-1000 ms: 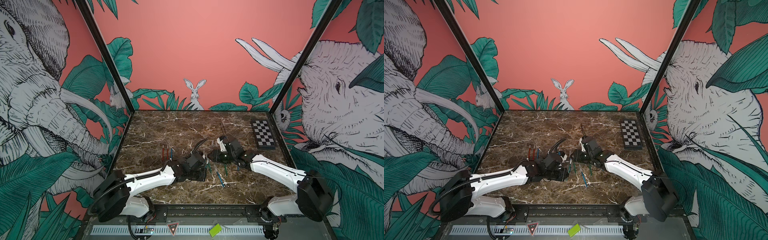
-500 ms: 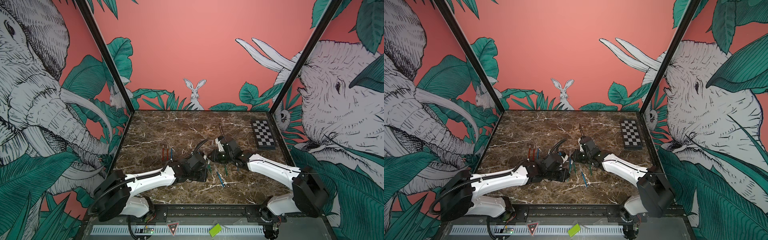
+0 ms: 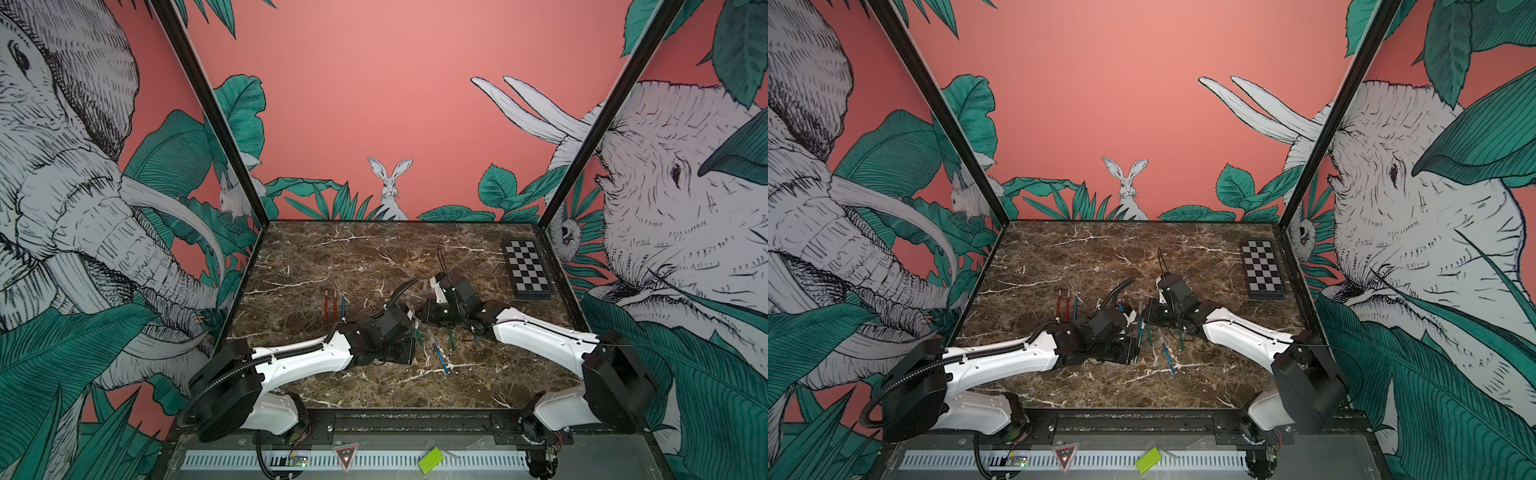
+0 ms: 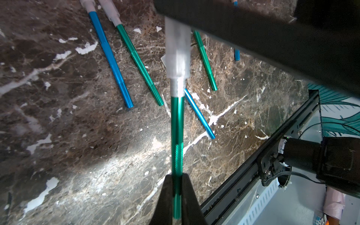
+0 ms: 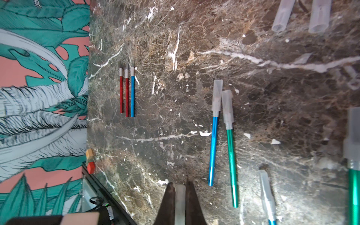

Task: Remove protective caps from carving knives
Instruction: Remove the protective sleeve from the carving knife, then place the carving knife at the center of the board, then place the protective sleeve at the center of the board.

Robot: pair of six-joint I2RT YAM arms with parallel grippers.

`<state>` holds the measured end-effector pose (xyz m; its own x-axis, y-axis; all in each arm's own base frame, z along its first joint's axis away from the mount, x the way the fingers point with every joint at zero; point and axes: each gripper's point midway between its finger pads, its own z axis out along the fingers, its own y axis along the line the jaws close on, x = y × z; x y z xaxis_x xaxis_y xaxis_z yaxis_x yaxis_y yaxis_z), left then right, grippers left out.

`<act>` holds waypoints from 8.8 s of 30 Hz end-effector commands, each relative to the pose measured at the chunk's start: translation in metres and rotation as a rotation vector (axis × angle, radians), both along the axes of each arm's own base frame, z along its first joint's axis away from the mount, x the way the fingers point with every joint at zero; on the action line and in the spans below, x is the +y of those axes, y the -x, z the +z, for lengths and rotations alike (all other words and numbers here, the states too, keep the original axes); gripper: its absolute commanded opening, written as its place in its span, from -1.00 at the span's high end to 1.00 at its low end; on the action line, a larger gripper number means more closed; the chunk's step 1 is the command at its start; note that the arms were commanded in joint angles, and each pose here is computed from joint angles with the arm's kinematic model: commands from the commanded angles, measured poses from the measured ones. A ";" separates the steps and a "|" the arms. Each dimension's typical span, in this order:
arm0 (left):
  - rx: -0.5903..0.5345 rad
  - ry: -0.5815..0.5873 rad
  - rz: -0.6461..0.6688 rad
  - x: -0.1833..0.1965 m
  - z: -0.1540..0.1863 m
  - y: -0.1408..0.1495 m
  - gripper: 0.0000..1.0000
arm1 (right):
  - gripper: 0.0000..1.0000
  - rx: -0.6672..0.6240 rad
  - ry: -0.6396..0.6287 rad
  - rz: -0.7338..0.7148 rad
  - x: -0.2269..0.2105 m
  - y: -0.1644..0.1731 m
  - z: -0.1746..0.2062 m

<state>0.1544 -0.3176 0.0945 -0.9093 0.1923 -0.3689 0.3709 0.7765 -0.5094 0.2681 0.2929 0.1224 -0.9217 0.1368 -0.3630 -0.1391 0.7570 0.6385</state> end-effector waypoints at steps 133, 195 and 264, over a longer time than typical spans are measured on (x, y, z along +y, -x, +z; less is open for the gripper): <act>0.242 -0.839 0.422 0.184 -0.071 -0.165 0.81 | 1.00 -0.198 0.365 -0.019 -0.172 0.070 0.082; -0.105 -0.390 0.431 0.139 0.078 -0.092 -0.44 | 1.00 0.091 0.783 0.094 -0.143 -0.093 -0.003; 0.025 -0.410 0.377 0.114 0.007 -0.068 -0.42 | 0.75 0.251 0.735 0.061 -0.122 -0.172 -0.106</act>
<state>0.2200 -0.2002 0.0942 -0.9539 -0.0180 -0.2995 0.0225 0.9911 -0.1312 0.4409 0.1748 0.0248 -0.9822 -0.1223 -0.1426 -0.1248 0.9921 0.0091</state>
